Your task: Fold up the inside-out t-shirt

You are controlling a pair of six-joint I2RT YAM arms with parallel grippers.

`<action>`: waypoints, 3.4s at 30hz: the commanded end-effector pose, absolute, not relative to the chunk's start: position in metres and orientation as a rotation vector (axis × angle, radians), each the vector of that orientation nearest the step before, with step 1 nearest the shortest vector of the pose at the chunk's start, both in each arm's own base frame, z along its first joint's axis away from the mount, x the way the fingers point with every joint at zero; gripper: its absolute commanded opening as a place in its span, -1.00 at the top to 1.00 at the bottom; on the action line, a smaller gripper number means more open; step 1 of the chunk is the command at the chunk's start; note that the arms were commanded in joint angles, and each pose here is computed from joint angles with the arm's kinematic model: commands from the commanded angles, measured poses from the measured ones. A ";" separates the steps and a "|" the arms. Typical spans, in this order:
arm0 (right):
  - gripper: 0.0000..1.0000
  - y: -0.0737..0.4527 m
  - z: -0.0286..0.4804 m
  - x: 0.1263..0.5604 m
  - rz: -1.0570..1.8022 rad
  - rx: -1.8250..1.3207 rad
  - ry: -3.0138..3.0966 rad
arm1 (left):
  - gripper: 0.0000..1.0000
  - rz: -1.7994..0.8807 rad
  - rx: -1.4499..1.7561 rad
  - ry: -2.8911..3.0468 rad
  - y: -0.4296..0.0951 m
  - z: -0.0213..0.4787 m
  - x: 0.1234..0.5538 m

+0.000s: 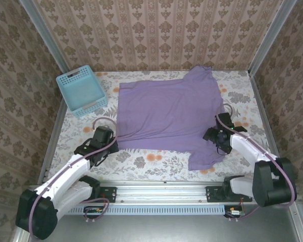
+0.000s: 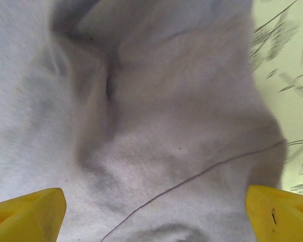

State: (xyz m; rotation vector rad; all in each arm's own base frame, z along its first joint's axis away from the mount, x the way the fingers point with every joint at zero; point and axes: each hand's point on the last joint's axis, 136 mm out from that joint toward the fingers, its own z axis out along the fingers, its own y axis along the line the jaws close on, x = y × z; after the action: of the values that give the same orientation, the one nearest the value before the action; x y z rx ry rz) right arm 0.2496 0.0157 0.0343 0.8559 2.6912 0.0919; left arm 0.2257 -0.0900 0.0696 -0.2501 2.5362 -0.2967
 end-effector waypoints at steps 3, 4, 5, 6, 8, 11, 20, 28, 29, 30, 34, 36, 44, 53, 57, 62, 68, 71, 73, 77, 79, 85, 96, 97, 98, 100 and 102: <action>-0.78 0.046 0.029 0.281 0.147 0.765 2.734 | 0.86 -0.291 -0.341 2.502 -0.077 0.084 0.241; -0.77 0.049 0.025 0.287 0.154 0.767 2.744 | 0.86 -0.287 -0.358 2.503 -0.074 0.083 0.242; -0.75 0.053 0.022 0.295 0.168 0.760 2.757 | 0.87 -0.284 -0.376 2.506 -0.070 0.082 0.244; -0.72 0.056 0.020 0.306 0.180 0.753 2.761 | 0.86 -0.286 -0.396 2.507 -0.068 0.081 0.245; -0.70 0.062 0.017 0.324 0.201 0.737 2.760 | 0.86 -0.300 -0.420 2.510 -0.065 0.080 0.250; -0.68 0.066 0.017 0.352 0.187 0.693 2.772 | 0.87 -0.285 -0.429 2.527 -0.062 0.079 0.260; -0.64 0.057 0.071 0.326 0.060 0.540 2.744 | 0.88 -0.256 -0.416 2.587 -0.068 0.073 0.291; -0.45 0.054 0.056 0.223 0.063 0.650 2.765 | 0.88 -0.284 -0.421 2.577 -0.070 0.070 0.287; -0.40 0.055 0.050 0.217 0.076 0.674 2.767 | 0.88 -0.291 -0.420 2.573 -0.071 0.071 0.286; -0.35 0.055 0.046 0.215 0.090 0.693 2.764 | 0.88 -0.296 -0.420 2.570 -0.071 0.071 0.285; -0.21 0.063 0.035 0.219 0.130 0.703 2.779 | 0.88 -0.302 -0.419 2.569 -0.071 0.071 0.283; -0.09 0.067 0.029 0.222 0.138 0.701 2.791 | 0.88 -0.307 -0.417 2.569 -0.072 0.071 0.282; 0.79 0.063 0.048 0.218 -0.020 0.610 2.767 | 0.88 -0.317 -0.413 2.556 -0.074 0.074 0.278; 1.00 0.058 0.093 0.196 -0.250 0.474 2.714 | 0.88 -0.291 -0.348 2.542 -0.084 0.082 0.278; 0.84 0.070 0.093 0.194 -0.265 0.430 2.722 | 0.88 -0.280 -0.333 2.542 -0.086 0.081 0.276; 0.78 0.101 0.088 0.227 -0.153 0.337 2.744 | 0.87 -0.280 -0.327 2.545 -0.086 0.078 0.275; 0.90 0.135 0.072 0.290 -0.065 0.276 2.817 | 0.84 -0.250 -0.301 2.573 -0.085 0.076 0.277; 0.57 0.146 0.068 0.313 -0.097 0.220 2.845 | 0.80 -0.209 -0.323 2.590 -0.076 0.075 0.280; 0.31 0.154 0.070 0.323 -0.089 0.173 2.852 | 0.76 -0.208 -0.353 2.603 -0.071 0.073 0.282; 0.14 0.150 0.084 0.325 -0.077 0.130 2.816 | 0.60 -0.182 -0.362 2.639 -0.067 0.070 0.283; 0.14 0.138 0.092 0.319 -0.064 0.162 2.794 | 0.50 -0.147 -0.358 2.642 -0.064 0.073 0.282; 0.27 0.099 0.088 0.291 0.093 0.343 2.757 | 0.14 -0.093 -0.236 2.509 -0.083 0.122 0.270; 0.26 0.055 0.043 0.236 0.057 0.630 2.798 | -0.12 -0.389 0.097 2.401 -0.214 0.149 0.253; 0.25 0.056 0.039 0.234 0.067 0.637 2.805 | -0.13 -0.411 0.121 2.405 -0.225 0.147 0.253; 0.25 0.058 0.035 0.232 0.077 0.637 2.812 | -0.14 -0.429 0.146 2.416 -0.235 0.144 0.252; 0.25 0.071 0.031 0.235 0.152 0.604 2.818 | -0.15 -0.455 0.196 2.423 -0.254 0.140 0.251; 0.23 0.092 0.035 0.242 0.250 0.542 2.799 | -0.18 -0.492 0.257 2.427 -0.273 0.137 0.250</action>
State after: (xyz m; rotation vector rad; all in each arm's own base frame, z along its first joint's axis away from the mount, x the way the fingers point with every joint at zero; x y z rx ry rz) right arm 0.2290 0.0625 0.0308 0.5812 2.8355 0.0783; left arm 0.2436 -0.2378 0.1154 0.2268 2.4900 -0.3569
